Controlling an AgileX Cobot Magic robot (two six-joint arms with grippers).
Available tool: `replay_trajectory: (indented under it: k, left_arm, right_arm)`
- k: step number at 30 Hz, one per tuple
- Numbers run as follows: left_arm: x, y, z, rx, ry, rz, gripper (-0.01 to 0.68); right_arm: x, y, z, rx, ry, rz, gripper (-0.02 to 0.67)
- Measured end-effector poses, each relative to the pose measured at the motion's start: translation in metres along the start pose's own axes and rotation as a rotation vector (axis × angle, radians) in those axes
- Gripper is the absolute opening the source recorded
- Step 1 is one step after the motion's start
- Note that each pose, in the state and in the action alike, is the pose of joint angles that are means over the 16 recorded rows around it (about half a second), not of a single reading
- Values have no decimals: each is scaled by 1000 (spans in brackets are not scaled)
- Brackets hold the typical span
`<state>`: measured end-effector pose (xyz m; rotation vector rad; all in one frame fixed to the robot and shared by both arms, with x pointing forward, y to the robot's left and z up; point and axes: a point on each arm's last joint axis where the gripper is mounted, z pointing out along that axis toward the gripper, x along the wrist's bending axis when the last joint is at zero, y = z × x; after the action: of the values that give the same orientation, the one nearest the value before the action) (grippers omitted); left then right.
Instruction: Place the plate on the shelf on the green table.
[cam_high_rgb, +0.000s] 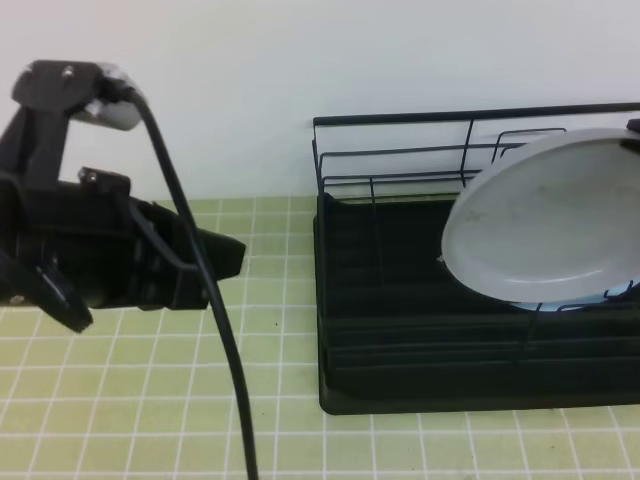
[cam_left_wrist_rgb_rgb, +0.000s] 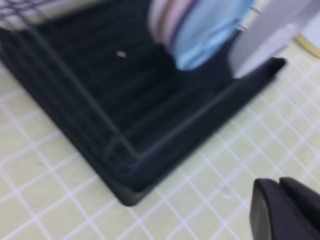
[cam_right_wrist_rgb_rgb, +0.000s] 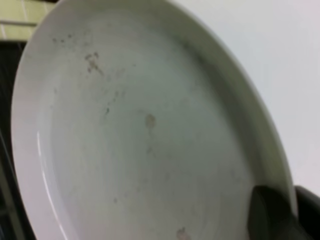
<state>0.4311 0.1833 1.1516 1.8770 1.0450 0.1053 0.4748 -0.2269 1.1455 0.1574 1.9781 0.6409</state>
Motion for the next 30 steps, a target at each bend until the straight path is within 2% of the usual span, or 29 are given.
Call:
replay_trajectory:
  k: [4,11,30]
  left_arm:
    - [4,-1,-3,-12,37,-2,-1]
    - [6,-3,-4,-16,64,-6,-1]
    - [8,-2,-3,-28,77,-18,-1]
  right_arm:
    - [-2,-3,3,30,-20,-66,37]
    - [-1,-10,16,66,-32,-118,37]
    - [11,-28,48,123,-30,-192,32]
